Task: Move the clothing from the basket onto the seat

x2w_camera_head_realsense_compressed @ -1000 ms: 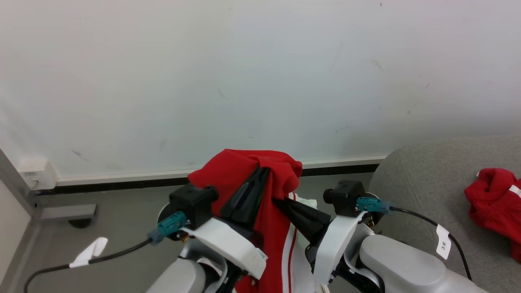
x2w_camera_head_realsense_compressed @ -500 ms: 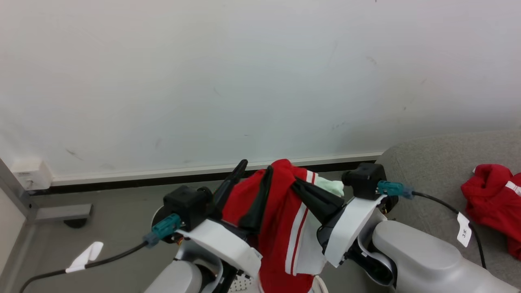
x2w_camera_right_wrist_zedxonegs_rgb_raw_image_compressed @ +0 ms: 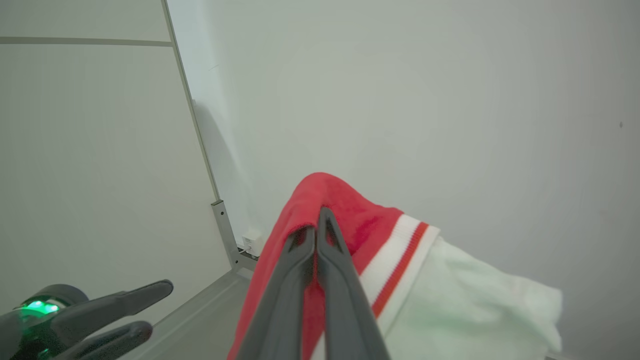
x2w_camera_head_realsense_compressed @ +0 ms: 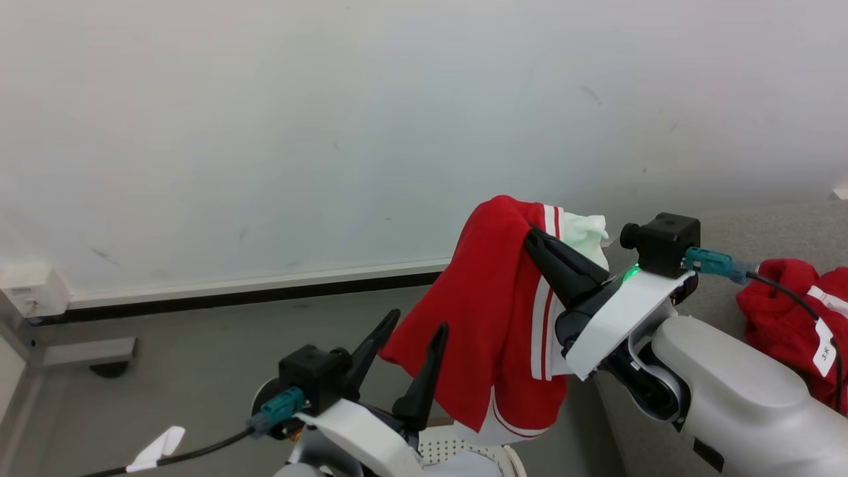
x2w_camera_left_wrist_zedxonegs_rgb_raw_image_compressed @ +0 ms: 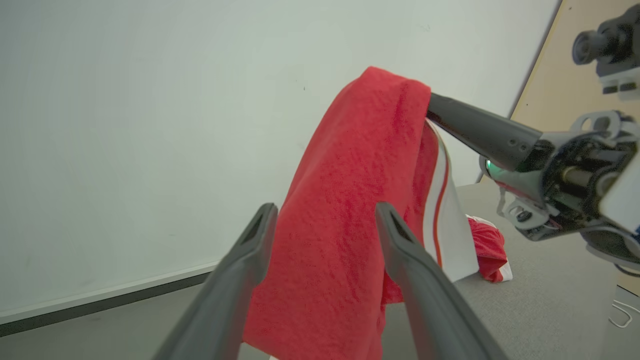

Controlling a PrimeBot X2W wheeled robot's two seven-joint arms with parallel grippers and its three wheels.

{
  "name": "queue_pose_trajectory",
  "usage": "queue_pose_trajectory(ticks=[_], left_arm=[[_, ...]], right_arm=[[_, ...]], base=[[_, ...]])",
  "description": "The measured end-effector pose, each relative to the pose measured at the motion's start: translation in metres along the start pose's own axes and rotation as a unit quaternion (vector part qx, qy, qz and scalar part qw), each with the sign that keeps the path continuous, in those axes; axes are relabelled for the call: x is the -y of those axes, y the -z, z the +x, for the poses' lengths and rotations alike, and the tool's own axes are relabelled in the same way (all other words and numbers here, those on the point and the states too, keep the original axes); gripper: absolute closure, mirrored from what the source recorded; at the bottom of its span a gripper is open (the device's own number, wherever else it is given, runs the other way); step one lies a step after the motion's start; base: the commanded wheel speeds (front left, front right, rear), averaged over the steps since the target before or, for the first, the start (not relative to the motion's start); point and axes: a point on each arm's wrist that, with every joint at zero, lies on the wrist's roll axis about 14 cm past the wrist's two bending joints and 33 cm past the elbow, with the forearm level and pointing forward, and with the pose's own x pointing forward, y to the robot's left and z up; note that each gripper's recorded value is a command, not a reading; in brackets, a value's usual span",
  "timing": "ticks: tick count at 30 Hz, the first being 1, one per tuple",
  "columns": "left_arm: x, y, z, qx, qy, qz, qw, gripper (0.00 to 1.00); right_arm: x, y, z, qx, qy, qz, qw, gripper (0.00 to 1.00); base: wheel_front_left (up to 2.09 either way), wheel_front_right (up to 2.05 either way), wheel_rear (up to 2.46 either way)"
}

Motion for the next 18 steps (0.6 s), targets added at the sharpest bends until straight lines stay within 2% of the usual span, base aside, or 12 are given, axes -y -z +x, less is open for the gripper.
queue_pose_trajectory(ticks=[12, 18], left_arm=[[0.022, 0.018, 0.012, -0.016, 0.038, -0.015, 0.999, 0.0], [0.043, 0.027, 0.022, -0.024, 0.074, -0.024, 0.997, 0.0]], right_arm=[[0.033, -0.032, -0.028, 0.042, 0.05, -0.018, 0.998, 1.0], [0.06, -0.051, -0.057, 0.065, 0.097, -0.035, 0.993, 1.0]], base=[[0.0, 0.0, 0.0], [0.0, 0.0, 0.0]])
